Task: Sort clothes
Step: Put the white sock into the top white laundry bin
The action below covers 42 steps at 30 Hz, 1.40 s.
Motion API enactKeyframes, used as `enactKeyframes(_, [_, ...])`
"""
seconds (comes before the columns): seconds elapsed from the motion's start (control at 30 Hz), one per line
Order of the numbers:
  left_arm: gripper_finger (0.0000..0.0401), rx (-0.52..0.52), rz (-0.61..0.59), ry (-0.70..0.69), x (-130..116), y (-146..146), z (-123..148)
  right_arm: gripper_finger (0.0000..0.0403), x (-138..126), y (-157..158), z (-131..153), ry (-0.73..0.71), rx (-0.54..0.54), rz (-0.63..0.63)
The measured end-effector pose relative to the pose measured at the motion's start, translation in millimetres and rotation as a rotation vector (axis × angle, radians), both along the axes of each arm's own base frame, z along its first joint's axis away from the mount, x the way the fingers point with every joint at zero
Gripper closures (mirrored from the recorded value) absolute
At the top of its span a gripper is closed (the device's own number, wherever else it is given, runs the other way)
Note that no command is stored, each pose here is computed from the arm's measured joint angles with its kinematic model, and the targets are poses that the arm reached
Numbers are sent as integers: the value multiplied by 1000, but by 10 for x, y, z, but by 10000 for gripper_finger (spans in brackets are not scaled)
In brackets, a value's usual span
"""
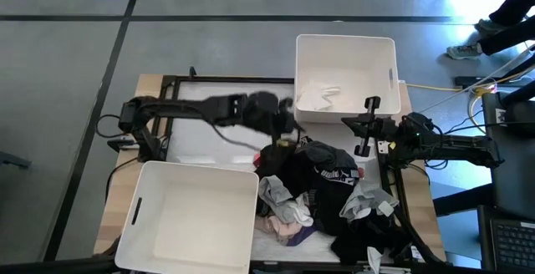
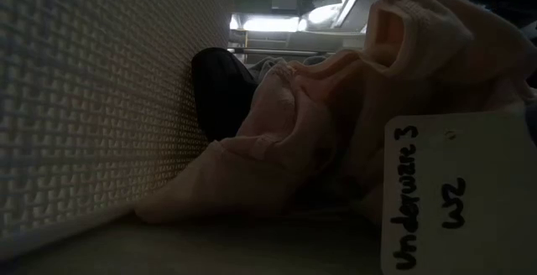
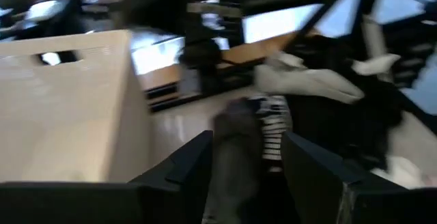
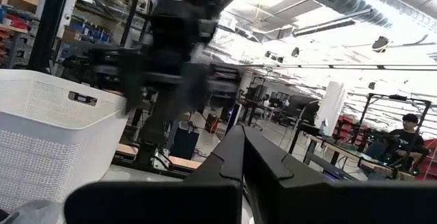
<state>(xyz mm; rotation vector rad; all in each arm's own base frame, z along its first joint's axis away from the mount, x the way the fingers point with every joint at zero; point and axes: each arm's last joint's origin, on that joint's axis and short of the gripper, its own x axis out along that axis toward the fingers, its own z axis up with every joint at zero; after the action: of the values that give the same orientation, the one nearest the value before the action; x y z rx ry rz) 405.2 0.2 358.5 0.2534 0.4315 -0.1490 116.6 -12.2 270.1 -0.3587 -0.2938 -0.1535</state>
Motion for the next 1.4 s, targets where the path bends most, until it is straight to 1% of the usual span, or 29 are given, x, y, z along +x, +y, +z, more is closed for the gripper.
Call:
enactKeyframes(0.13, [239,2,-74,29,-10,-284,-119,393,0,0,0,0,0,0])
enactKeyframes(0.27, [239,-13,-104,68,43,-453,-271,393,0,0,0,0,0,1])
enactKeyframes(0.4, [239,-15,-128,80,184,-582,-473,393,0,1,0,-1,11,8])
enactKeyframes(0.6, [239,-30,-141,37,413,-694,-705,393,0,1,0,-5,47,21])
enactKeyframes(0.73, [239,-48,-141,62,562,-781,-865,393,3,1,-8,-1,94,35])
enactKeyframes(0.93, [239,-50,-175,114,733,-1000,-1228,393,8,4,-25,12,163,65])
enactKeyframes(1.1, [239,-52,-182,165,787,-1067,-1459,393,19,2,-64,52,186,67])
enactKeyframes(1.2, [239,-58,-212,220,776,-1106,-1568,393,20,2,-71,59,187,66])
enactKeyframes(1.4, [239,-87,-260,324,708,-1135,-1642,393,20,2,-71,59,187,66])
